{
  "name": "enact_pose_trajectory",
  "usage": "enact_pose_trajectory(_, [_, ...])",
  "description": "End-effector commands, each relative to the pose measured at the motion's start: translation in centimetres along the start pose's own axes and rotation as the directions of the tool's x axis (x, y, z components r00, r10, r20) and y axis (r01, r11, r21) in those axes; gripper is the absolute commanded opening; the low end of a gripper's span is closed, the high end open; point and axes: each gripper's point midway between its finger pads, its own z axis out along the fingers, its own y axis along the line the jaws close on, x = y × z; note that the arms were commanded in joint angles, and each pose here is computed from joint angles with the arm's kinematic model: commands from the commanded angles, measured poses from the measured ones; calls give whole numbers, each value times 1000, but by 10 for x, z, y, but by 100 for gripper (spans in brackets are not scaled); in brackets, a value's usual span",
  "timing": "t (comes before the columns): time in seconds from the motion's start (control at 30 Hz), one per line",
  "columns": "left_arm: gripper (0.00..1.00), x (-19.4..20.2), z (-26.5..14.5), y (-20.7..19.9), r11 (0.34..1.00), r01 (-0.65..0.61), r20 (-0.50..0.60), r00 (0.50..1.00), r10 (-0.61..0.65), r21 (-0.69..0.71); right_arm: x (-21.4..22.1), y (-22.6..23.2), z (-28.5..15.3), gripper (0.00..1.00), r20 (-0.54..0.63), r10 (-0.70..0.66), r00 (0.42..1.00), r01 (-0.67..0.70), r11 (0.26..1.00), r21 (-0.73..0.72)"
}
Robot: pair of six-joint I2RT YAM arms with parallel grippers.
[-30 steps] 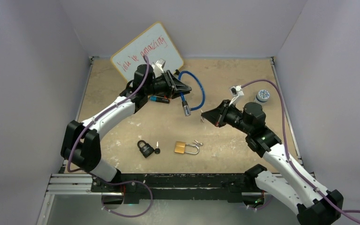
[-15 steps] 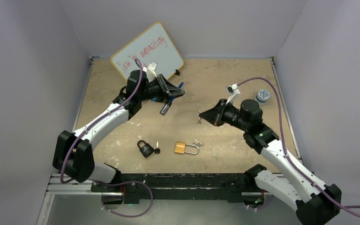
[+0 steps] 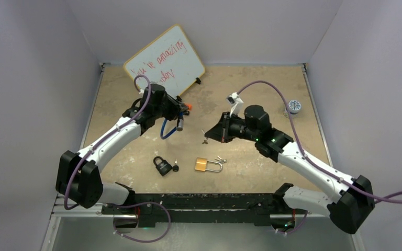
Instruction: Unlock with the key
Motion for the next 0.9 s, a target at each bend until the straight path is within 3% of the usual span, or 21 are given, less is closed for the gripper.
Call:
enact_pose_trajectory(0.0, [0, -31, -10, -1, 992, 114, 172, 980, -103, -58, -15, 27, 13, 0, 17, -19, 1000, 19, 1000, -11])
enact_pose_trajectory(0.43, [0, -11, 29, 41, 968, 163, 158, 978, -133, -191, 27, 35, 36, 0, -231, -52, 971, 48, 999, -22])
enact_pose_trajectory(0.63, [0, -9, 37, 53, 962, 173, 164, 976, -140, -210, 26, 23, 48, 0, -243, -4, 970, 24, 997, 79])
enact_pose_trajectory(0.87, [0, -5, 37, 60, 960, 176, 154, 977, -144, -217, 15, 27, 53, 0, -205, 4, 979, 15, 996, 91])
